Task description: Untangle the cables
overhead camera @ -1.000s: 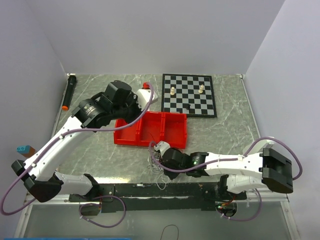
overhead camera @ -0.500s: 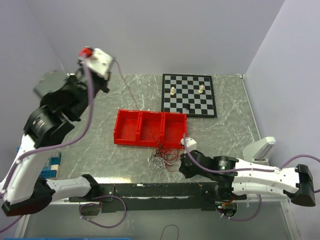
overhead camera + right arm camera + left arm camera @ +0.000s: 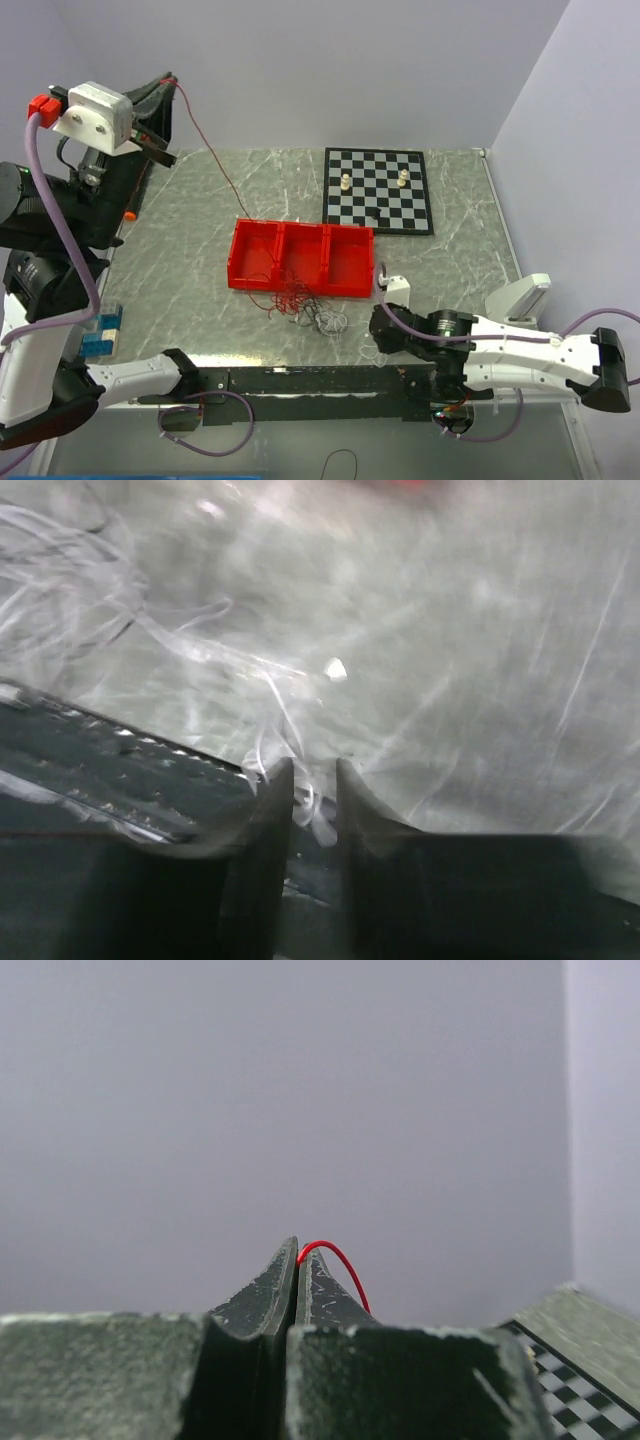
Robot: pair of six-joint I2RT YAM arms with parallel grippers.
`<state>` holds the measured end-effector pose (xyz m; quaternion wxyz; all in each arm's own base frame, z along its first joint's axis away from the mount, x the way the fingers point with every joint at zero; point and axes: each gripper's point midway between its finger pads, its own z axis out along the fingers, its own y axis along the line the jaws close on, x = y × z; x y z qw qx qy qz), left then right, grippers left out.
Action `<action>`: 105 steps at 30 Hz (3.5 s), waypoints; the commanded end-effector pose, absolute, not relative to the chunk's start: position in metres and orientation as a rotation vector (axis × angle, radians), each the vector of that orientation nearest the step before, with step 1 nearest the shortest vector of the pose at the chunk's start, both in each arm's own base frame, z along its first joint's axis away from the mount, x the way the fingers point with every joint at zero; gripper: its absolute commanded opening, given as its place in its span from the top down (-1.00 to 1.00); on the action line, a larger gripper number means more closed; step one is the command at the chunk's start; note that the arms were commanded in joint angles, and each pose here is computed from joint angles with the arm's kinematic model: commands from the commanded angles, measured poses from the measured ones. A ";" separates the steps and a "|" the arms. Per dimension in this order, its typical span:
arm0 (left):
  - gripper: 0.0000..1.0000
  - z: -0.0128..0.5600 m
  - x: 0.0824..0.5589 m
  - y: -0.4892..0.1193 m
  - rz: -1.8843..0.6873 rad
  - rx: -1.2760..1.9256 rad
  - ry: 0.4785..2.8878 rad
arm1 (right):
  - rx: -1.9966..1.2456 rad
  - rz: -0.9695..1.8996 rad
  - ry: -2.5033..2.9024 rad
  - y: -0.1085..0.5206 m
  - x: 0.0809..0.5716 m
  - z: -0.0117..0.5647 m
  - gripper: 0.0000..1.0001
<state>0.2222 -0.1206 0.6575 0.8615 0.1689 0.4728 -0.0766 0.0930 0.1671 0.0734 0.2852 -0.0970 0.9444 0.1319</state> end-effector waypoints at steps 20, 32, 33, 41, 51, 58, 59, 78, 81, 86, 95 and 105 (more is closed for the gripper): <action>0.98 0.616 0.214 -0.175 -0.370 0.593 1.091 | -0.817 0.755 1.786 0.396 0.184 0.201 -0.77; 0.98 0.629 0.191 -0.166 -0.425 0.606 1.055 | -0.743 0.870 1.555 0.485 0.226 0.246 -0.79; 0.98 0.630 0.190 -0.166 -0.428 0.606 1.053 | -0.753 0.878 1.563 0.494 0.228 0.245 -0.78; 0.98 0.662 0.183 -0.139 -0.375 0.484 0.961 | -0.787 0.958 1.820 0.495 0.227 0.188 -0.37; 0.98 0.760 0.161 -0.065 -0.228 0.130 0.649 | -0.918 1.026 2.043 0.433 0.164 0.125 -0.28; 0.98 0.793 0.141 -0.041 -0.169 0.056 0.521 | -0.888 0.962 2.179 0.383 0.143 0.107 -0.12; 0.98 0.794 0.140 -0.040 -0.158 0.054 0.513 | -0.875 0.941 2.197 0.373 0.141 0.105 -0.12; 0.98 0.841 0.095 -0.037 0.065 0.048 0.109 | -0.743 0.510 2.533 0.253 0.116 0.042 0.25; 0.98 0.840 0.101 -0.045 0.077 0.077 0.121 | -0.716 0.484 2.463 0.255 0.129 0.057 0.18; 0.98 0.822 0.121 -0.065 0.036 0.163 0.218 | -0.703 0.757 2.064 0.304 0.156 0.160 -0.60; 0.98 0.807 0.137 -0.079 0.022 0.225 0.300 | -0.910 1.058 1.741 0.418 0.165 0.238 -0.82; 0.98 0.778 0.153 -0.081 0.052 0.256 0.397 | -1.061 1.274 1.785 0.472 0.145 0.198 -0.69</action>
